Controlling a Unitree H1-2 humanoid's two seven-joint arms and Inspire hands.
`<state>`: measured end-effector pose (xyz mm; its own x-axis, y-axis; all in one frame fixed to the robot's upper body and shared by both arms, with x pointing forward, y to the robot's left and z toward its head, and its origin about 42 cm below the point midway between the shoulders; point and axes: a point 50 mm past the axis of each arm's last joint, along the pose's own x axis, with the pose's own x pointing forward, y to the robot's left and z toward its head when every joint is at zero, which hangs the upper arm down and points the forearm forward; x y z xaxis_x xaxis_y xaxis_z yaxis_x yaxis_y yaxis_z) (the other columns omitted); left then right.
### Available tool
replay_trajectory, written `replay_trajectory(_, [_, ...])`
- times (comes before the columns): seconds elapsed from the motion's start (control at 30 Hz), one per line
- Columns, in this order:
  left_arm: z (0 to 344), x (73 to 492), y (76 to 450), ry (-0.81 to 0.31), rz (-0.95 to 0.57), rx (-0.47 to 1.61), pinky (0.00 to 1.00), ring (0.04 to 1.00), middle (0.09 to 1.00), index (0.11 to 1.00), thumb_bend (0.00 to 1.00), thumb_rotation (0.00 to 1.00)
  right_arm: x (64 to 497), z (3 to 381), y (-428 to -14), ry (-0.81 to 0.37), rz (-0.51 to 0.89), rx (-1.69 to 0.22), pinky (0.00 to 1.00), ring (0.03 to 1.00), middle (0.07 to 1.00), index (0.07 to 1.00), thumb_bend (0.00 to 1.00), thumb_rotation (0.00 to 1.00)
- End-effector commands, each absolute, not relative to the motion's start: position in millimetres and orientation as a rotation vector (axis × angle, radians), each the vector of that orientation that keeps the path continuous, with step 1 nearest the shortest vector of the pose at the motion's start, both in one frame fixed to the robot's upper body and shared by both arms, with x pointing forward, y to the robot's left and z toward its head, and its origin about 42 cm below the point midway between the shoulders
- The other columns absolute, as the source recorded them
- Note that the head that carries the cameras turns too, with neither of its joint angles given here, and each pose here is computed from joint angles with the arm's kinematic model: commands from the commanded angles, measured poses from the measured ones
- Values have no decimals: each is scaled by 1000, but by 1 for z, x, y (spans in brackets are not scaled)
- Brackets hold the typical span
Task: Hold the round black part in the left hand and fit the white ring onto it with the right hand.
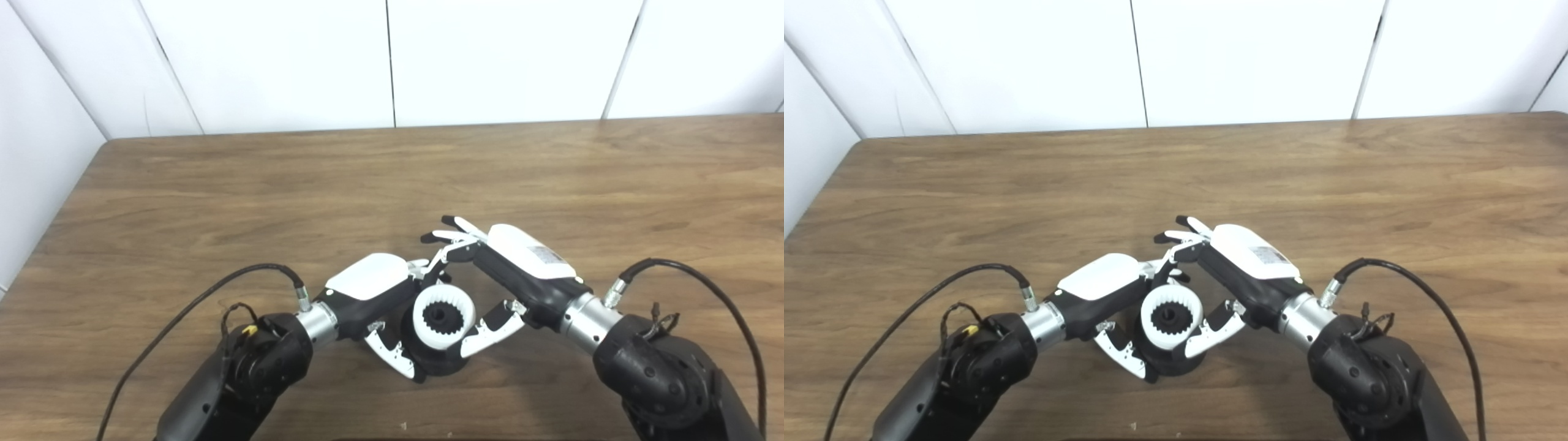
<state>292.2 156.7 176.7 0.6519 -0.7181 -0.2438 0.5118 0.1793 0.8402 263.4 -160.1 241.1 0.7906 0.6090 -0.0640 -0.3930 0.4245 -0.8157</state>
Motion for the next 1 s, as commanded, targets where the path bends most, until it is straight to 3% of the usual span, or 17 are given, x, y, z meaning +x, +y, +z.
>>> replay_trajectory(0.0, [174, 289, 153, -214, -922, 1085, 898, 959, 902, 789, 871, 237, 269, 254, -155, -342, 624, -947, 906, 1000, 891, 490, 523, 153])
replay_trajectory(0.63, [176, 285, 148, -222, -915, 1075, 928, 954, 900, 810, 857, 213, 269, 251, -153, -324, 636, -929, 911, 1000, 896, 490, 524, 150])
replay_trajectory(0.97, [175, 282, 150, -218, -911, 1063, 889, 949, 900, 789, 859, 212, 276, 249, -156, -317, 624, -938, 895, 1000, 891, 490, 523, 149])
